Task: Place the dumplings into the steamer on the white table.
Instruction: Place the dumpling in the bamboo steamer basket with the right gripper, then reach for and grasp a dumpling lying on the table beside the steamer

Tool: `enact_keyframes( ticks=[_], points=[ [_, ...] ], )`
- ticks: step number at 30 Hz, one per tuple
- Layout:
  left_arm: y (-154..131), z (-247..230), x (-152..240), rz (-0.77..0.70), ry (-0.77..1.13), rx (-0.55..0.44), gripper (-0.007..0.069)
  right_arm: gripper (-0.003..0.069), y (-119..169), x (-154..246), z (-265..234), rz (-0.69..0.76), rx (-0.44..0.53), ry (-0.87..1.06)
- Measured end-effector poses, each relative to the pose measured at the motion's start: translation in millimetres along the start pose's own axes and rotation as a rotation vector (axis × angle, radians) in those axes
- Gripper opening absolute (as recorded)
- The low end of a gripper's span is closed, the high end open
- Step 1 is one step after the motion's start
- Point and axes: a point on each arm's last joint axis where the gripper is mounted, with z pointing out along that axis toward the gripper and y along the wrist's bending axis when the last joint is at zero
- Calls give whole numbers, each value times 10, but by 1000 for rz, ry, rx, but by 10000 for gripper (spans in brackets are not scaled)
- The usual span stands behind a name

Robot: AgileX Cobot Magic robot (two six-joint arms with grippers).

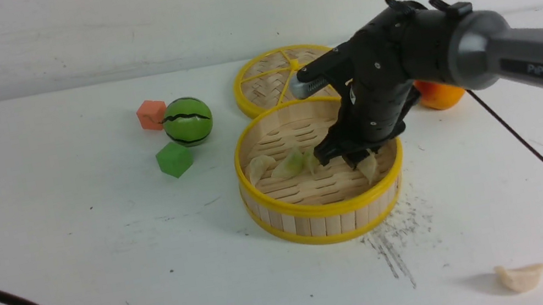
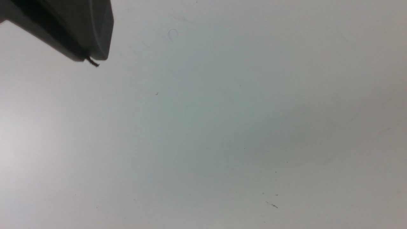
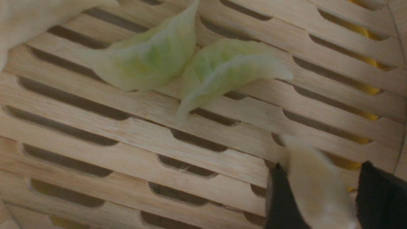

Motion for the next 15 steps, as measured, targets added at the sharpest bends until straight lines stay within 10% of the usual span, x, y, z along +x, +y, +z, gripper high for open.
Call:
enact_keyframes(
  ticks=[15],
  points=[
    [-11, -3, 23, -8, 24, 12, -6, 470, -116, 114, -1462, -215, -34, 50]
  ],
)
